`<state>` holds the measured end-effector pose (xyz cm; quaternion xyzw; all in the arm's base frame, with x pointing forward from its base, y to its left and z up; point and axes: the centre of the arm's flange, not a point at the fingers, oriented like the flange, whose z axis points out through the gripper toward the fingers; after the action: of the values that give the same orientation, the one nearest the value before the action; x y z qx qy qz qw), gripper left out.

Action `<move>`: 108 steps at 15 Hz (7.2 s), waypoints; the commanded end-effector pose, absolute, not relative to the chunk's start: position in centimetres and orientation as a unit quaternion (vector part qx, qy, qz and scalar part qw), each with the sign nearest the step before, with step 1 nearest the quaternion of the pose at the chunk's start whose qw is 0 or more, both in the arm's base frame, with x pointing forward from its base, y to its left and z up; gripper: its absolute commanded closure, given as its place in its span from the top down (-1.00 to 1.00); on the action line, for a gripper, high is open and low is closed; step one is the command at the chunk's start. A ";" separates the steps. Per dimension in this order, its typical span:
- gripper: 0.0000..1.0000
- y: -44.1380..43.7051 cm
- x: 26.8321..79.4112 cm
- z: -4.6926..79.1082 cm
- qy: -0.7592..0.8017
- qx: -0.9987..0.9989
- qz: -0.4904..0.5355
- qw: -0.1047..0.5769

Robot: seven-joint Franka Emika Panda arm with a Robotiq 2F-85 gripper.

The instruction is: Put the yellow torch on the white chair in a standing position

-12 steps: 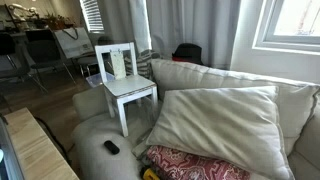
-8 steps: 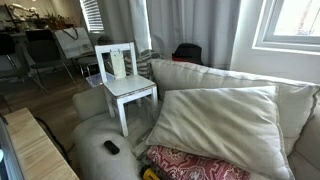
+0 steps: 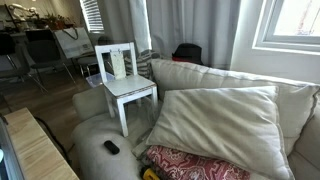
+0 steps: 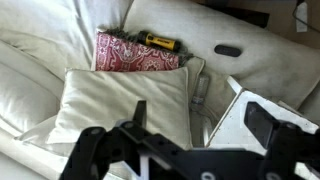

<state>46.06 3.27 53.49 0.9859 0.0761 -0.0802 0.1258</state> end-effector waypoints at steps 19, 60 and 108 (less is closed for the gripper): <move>1.00 6.4 44.9 40.8 0.278 0.938 -0.078 0.190; 1.00 -13.7 43.4 -8.5 0.472 0.807 -0.256 -0.248; -0.53 -18.1 40.9 -11.3 0.561 0.809 -0.080 -0.157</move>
<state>41.22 -17.21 -15.74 0.8012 0.5823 -0.0743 -0.1160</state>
